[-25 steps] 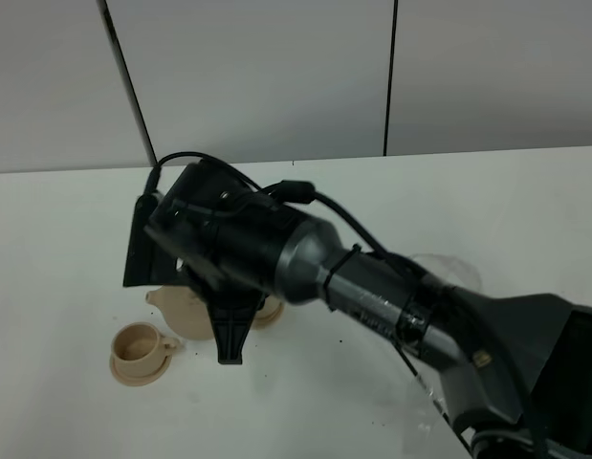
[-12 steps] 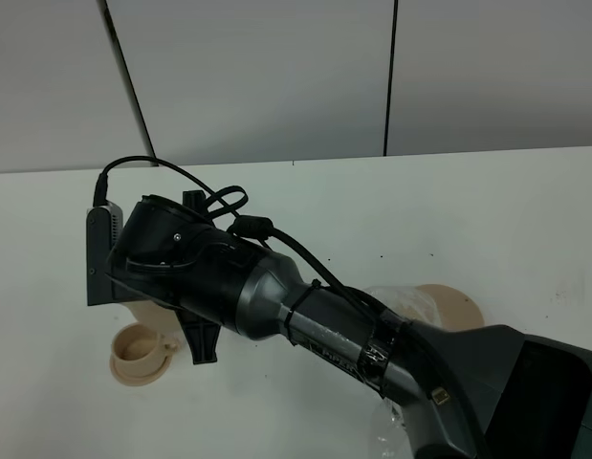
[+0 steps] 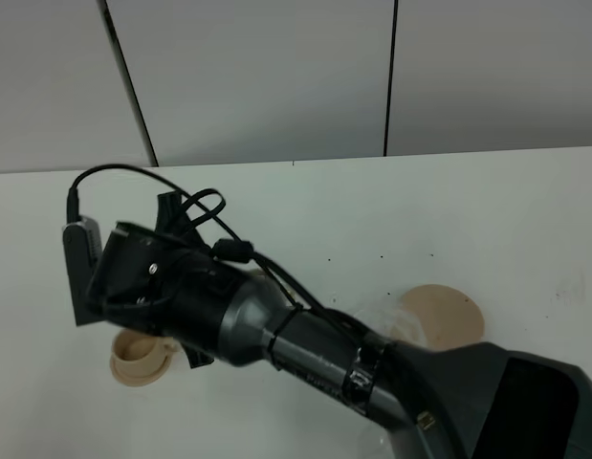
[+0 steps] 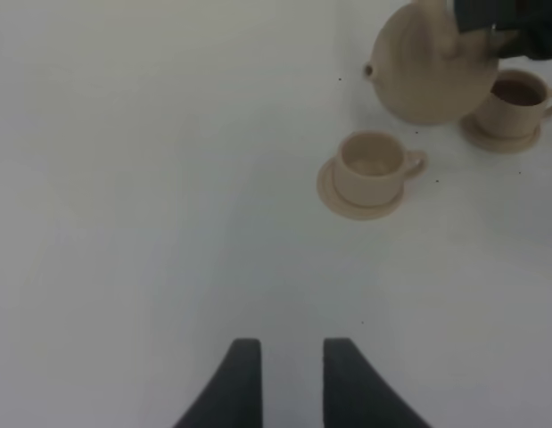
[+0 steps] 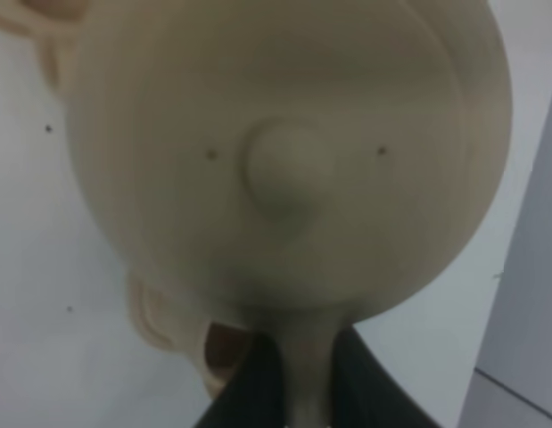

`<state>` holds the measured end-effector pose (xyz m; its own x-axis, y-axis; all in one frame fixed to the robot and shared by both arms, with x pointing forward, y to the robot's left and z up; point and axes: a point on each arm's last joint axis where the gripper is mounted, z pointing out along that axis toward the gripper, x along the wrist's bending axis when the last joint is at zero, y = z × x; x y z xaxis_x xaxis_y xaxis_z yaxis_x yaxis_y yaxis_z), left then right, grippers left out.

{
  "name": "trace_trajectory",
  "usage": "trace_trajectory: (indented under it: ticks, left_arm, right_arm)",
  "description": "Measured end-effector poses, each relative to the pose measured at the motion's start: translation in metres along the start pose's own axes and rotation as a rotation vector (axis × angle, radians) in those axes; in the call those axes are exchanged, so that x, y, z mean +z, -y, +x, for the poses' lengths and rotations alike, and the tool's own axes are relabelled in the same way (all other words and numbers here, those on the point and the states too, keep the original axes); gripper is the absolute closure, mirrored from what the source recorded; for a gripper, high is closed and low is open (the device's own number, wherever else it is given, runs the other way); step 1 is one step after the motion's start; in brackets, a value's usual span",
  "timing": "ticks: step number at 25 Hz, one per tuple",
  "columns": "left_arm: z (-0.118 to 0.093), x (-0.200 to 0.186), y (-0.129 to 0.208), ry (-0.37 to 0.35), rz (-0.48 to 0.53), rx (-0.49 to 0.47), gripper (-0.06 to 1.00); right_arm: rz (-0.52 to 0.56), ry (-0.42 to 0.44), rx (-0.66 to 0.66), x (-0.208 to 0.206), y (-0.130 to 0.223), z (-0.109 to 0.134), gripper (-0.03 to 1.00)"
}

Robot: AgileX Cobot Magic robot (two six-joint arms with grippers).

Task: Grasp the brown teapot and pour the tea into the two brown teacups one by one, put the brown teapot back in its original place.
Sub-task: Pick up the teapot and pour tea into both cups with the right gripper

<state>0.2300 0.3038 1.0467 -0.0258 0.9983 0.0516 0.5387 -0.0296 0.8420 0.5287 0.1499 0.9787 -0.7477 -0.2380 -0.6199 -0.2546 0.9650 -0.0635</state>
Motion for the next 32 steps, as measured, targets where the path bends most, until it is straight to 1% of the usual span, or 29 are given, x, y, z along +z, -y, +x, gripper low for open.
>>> trace_trajectory:
  ticks: [3, 8, 15, 19, 24, 32]
  left_arm:
    - [0.000, 0.000, 0.000, 0.000, 0.000, 0.000, 0.70]
    - [0.000, 0.000, 0.000, 0.000, 0.000, 0.000, 0.70]
    - [0.000, 0.000, 0.000, 0.000, 0.000, 0.000, 0.70]
    - [0.000, 0.000, 0.000, 0.000, 0.000, 0.000, 0.70]
    - [0.000, 0.000, 0.000, 0.000, 0.000, 0.000, 0.70]
    - [0.000, 0.000, 0.000, 0.000, 0.000, 0.000, 0.70]
  right_arm:
    - [0.009, 0.000, -0.029, 0.007, -0.006, 0.008, 0.87]
    - [0.038, 0.040, -0.060, 0.007, -0.005, 0.005, 0.87]
    - [0.073, 0.061, -0.116, 0.007, -0.002, 0.003, 0.87]
    - [0.105, 0.073, -0.161, 0.010, -0.005, 0.009, 0.87]
    - [0.114, 0.088, -0.213, 0.012, -0.015, 0.019, 0.87]
    - [0.150, 0.112, -0.257, 0.008, -0.017, 0.020, 0.87]
